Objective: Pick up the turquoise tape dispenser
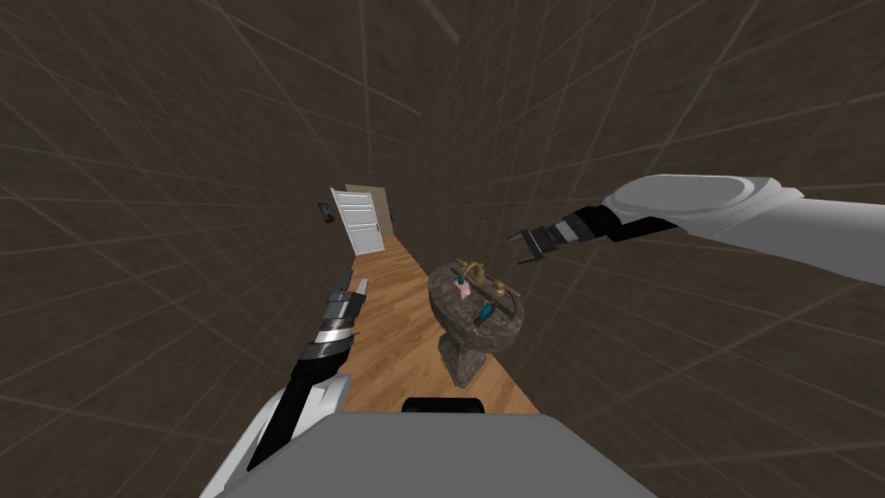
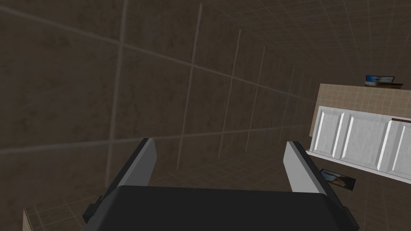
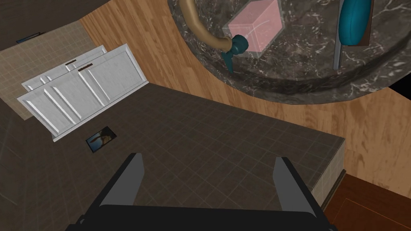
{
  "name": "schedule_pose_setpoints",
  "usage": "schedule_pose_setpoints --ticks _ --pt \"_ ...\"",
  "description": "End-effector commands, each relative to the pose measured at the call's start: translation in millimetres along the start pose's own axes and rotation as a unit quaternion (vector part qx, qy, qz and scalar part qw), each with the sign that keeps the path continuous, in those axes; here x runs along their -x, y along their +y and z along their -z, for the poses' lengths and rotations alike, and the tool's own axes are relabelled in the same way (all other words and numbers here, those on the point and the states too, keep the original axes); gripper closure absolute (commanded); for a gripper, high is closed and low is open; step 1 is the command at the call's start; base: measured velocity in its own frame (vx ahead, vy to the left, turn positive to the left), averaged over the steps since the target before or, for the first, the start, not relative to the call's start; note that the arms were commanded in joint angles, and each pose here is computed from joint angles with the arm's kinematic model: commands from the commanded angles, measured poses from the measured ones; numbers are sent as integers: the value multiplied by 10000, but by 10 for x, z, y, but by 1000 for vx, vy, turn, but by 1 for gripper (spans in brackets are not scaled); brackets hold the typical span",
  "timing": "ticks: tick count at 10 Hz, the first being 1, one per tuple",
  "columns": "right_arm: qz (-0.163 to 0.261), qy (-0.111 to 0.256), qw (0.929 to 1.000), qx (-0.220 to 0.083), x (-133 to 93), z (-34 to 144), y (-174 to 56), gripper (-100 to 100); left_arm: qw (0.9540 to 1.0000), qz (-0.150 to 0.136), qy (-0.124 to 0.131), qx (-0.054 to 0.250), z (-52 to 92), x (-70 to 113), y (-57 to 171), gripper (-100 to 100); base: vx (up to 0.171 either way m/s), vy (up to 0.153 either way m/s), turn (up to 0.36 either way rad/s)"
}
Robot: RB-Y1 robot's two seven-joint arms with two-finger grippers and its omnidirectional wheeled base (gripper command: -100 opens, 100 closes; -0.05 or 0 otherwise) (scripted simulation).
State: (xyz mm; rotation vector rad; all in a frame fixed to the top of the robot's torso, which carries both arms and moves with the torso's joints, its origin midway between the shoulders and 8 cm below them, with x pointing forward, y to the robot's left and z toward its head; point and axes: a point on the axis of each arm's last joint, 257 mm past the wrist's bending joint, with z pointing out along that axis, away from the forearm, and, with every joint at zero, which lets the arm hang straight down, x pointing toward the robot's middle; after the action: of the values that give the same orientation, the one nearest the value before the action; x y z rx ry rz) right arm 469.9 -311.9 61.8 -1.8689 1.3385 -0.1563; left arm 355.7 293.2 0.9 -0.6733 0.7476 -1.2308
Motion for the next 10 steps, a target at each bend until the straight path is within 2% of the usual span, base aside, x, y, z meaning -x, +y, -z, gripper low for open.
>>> schedule_pose_setpoints --ticks 1,2,3,5,6,8,9,10 --pt "-95 27 9999 123 -131 -92 126 -100 10000 0 0 0 0 0 0 0 -14 -1 198" --pt "-170 57 9996 238 -191 -144 222 -100 10000 -1 0 1 0 0 0 0 -5 -2 0" --pt "-197 36 9996 218 -273 -199 237 -100 10000 -1 0 1 1 1 0 0 -9 9 252" --pt "-348 102 9983 453 -390 -294 443 -100 10000 -1 0 1 1 1 0 0 -8 -1 83" --pt "-371 87 9984 427 -471 -346 459 -100 10000 -1 -1 1 1 1 1 0 -10 7 283" --pt "-521 156 9963 665 -584 -430 679 -100 10000 -1 0 1 1 1 0 0 -8 -1 66" --pt "-548 155 9963 651 -671 -483 711 -100 10000 -1 -1 1 1 1 1 0 -9 12 277" --pt "-626 193 9948 779 -728 -521 833 -100 10000 0 0 0 0 0 0 0 -12 1 164"
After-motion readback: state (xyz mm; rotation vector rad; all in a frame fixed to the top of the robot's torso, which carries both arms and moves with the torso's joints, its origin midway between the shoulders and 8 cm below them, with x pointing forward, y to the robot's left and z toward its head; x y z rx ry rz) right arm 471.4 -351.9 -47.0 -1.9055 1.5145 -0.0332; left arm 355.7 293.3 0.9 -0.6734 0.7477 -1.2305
